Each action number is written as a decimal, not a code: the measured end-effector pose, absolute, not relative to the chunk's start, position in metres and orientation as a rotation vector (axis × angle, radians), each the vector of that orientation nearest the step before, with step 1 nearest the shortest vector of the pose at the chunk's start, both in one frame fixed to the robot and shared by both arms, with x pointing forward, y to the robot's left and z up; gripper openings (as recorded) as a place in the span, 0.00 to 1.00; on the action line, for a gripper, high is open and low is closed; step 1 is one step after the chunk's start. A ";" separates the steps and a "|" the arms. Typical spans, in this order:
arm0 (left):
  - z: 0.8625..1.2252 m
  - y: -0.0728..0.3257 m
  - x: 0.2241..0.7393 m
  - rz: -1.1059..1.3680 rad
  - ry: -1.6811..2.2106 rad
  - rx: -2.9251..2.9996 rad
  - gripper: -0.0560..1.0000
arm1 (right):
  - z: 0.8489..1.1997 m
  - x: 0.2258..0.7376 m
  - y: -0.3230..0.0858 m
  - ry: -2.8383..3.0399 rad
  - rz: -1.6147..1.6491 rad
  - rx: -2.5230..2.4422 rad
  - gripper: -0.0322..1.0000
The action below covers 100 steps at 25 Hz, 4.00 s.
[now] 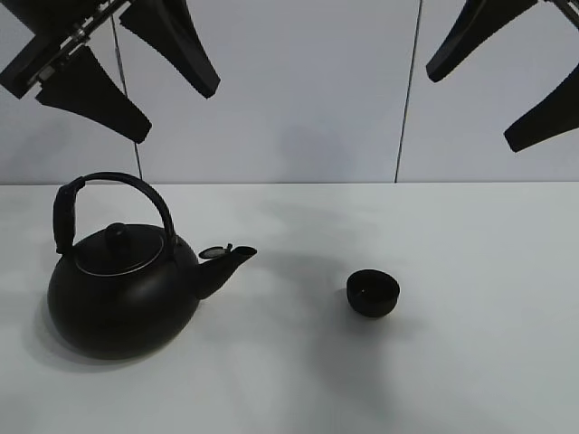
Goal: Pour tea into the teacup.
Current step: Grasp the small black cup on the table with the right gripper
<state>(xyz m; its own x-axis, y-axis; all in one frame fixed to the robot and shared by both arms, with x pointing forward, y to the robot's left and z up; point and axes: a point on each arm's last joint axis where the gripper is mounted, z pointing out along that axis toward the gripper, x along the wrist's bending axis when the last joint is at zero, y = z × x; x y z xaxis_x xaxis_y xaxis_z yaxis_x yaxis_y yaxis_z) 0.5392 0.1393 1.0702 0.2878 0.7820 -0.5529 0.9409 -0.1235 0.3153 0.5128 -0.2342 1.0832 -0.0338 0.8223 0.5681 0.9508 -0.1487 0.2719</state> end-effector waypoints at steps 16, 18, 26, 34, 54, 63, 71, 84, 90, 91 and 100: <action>1.070 0.139 0.539 -0.334 1.538 1.948 0.54 | 1.084 0.510 -0.239 -2.130 -0.841 -1.965 0.53; 1.070 0.139 0.539 -0.334 1.538 1.948 0.54 | 1.083 0.508 -0.231 -2.202 -0.828 -1.912 0.56; 1.070 0.139 0.539 -0.334 1.538 1.947 0.54 | 1.066 0.502 -0.180 -2.599 -0.621 -1.791 0.60; 1.070 0.139 0.539 -0.334 1.538 1.947 0.54 | 1.023 0.526 -0.170 -2.562 -0.445 -1.895 0.60; 1.070 0.139 0.539 -0.333 1.538 1.946 0.54 | 0.960 0.597 -0.140 -2.471 -0.226 -1.929 0.60; 1.070 0.139 0.539 -0.333 1.538 1.946 0.54 | 0.948 0.597 -0.130 -2.518 -0.201 -1.921 0.60; 1.070 0.139 0.539 -0.334 1.538 1.945 0.54 | 0.941 0.593 -0.118 -2.585 -0.153 -1.946 0.60; 1.070 0.139 0.539 -0.332 1.538 1.944 0.54 | 0.912 0.598 -0.112 -2.526 -0.143 -1.953 0.60; 1.070 0.139 0.539 -0.332 1.538 1.944 0.54 | 0.911 0.599 -0.112 -2.527 -0.150 -1.954 0.55; 1.070 0.139 0.539 -0.332 1.538 1.944 0.54 | 0.911 0.599 -0.112 -2.527 -0.149 -1.953 0.55; 1.070 0.139 0.539 -0.332 1.538 1.944 0.54 | 0.901 0.599 -0.112 -2.525 -0.112 -1.947 0.54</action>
<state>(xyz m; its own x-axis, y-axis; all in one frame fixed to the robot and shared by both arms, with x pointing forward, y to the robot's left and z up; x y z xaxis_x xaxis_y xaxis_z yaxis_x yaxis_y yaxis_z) 0.5395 0.1392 1.0703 0.2866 0.7820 -0.5534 0.9408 -0.1206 0.3169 0.5989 -0.1123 0.9012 -0.2545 0.9671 0.0044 0.9637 0.2532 0.0852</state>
